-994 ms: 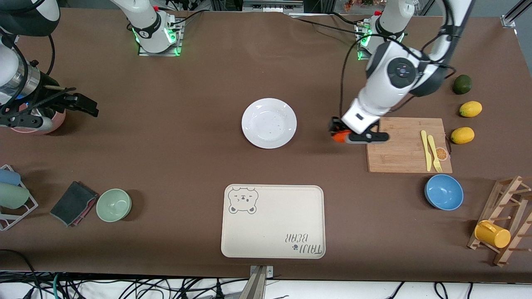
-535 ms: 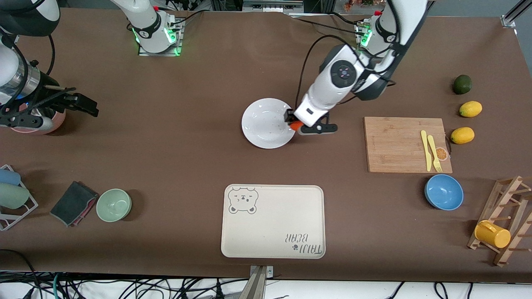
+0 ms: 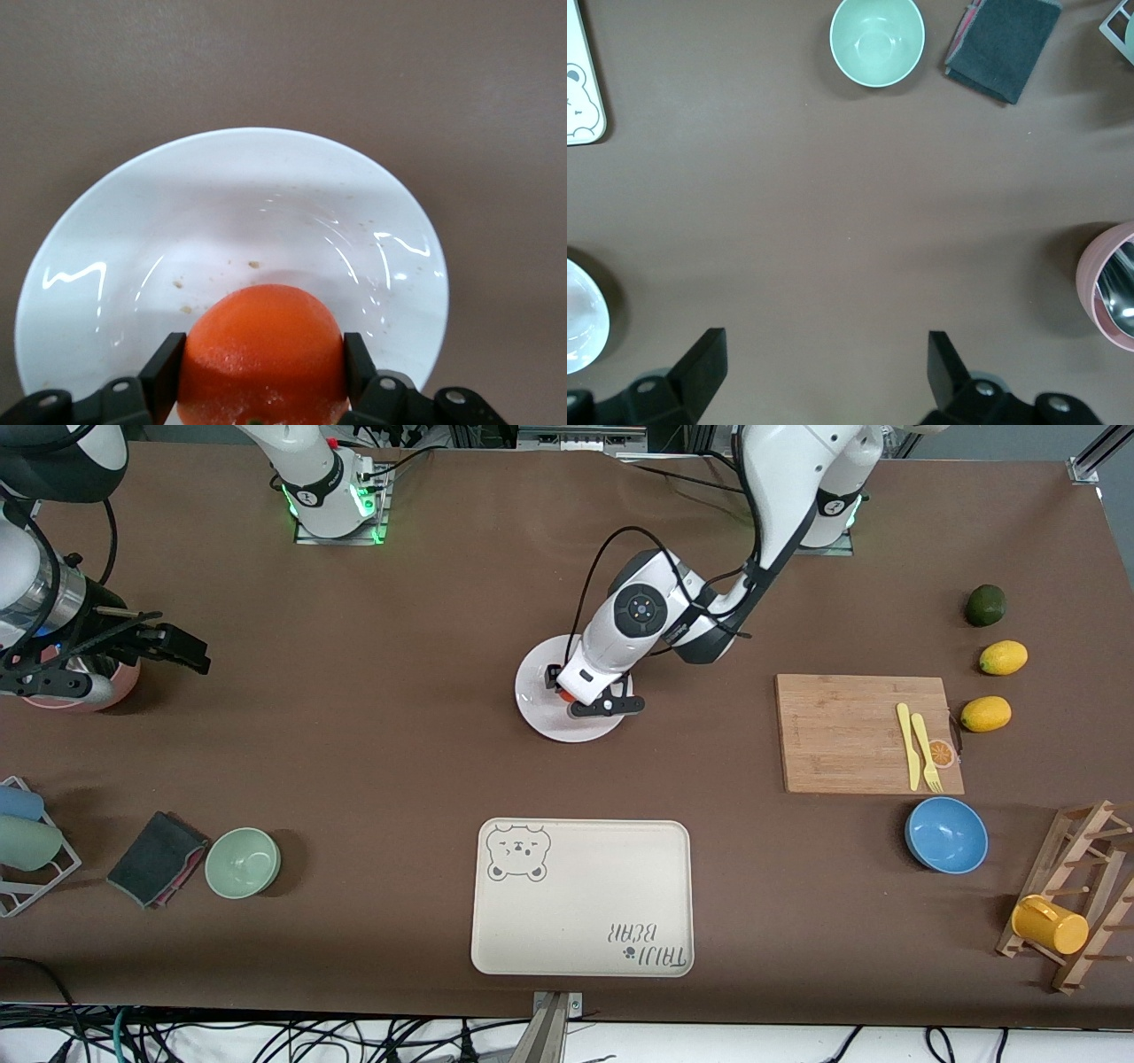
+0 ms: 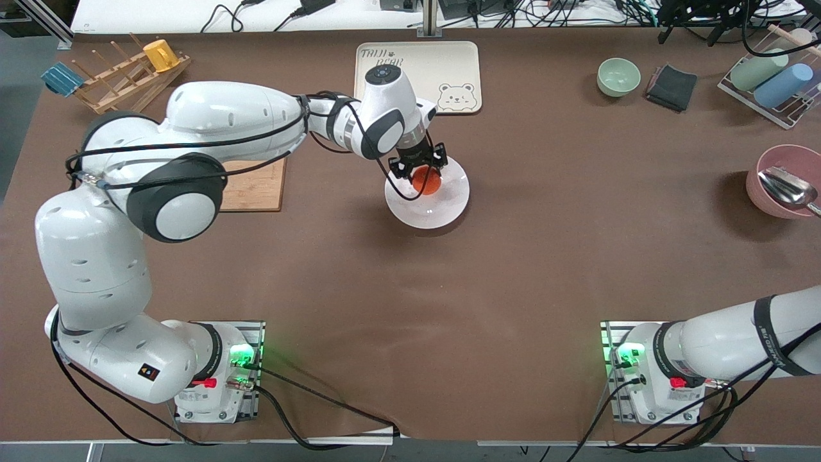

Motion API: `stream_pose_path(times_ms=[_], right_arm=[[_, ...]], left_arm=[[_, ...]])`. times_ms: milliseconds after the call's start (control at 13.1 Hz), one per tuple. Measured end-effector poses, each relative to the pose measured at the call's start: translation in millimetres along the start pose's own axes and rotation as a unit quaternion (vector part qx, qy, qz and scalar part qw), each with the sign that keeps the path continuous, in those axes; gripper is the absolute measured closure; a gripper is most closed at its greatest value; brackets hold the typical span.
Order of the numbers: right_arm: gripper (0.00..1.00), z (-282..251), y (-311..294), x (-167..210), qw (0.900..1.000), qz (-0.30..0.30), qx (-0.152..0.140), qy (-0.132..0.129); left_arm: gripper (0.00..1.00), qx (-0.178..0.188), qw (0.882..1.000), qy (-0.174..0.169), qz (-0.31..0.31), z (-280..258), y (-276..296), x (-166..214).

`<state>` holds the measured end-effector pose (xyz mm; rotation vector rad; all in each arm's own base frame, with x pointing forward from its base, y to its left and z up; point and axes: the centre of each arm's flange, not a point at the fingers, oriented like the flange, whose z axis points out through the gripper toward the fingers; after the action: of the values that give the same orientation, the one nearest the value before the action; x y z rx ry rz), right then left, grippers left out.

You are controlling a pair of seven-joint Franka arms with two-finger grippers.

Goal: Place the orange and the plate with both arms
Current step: 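Carry the orange with the left gripper over the white plate, then open the left gripper to drop the orange onto the plate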

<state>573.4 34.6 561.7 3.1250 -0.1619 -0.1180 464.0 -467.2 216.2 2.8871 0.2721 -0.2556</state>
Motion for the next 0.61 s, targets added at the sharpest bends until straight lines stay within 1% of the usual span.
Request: stream_pose_path(times_ms=[153, 306, 382, 459, 535, 611], right_arm=[[0.0, 0, 0, 0, 1.0, 0.0, 0.0, 0.0], [0.0, 0, 0, 0, 1.0, 0.0, 0.0, 0.0], [0.0, 0, 0, 0, 1.0, 0.0, 0.0, 0.0], [0.0, 0, 0, 0, 1.0, 0.0, 0.0, 0.0], [0.0, 0, 0, 0, 1.0, 0.0, 0.0, 0.0], [0.0, 0, 0, 0, 1.0, 0.0, 0.0, 0.0]], left_arm=[[0.24, 0.006, 1.0, -0.005, -0.003, 20, -4, 1], [0.24, 0.006, 1.0, 0.0, -0.007, 19, -2, 2], [0.17, 0.007, 1.0, 0.002, -0.009, 18, -2, 3], [0.07, 0.005, 1.0, 0.005, -0.014, 15, -2, 6], [0.0, 0.005, 1.0, 0.007, -0.021, 6, 0, 11], [0.0, 0.006, 1.0, 0.008, -0.027, -10, 0, 16]])
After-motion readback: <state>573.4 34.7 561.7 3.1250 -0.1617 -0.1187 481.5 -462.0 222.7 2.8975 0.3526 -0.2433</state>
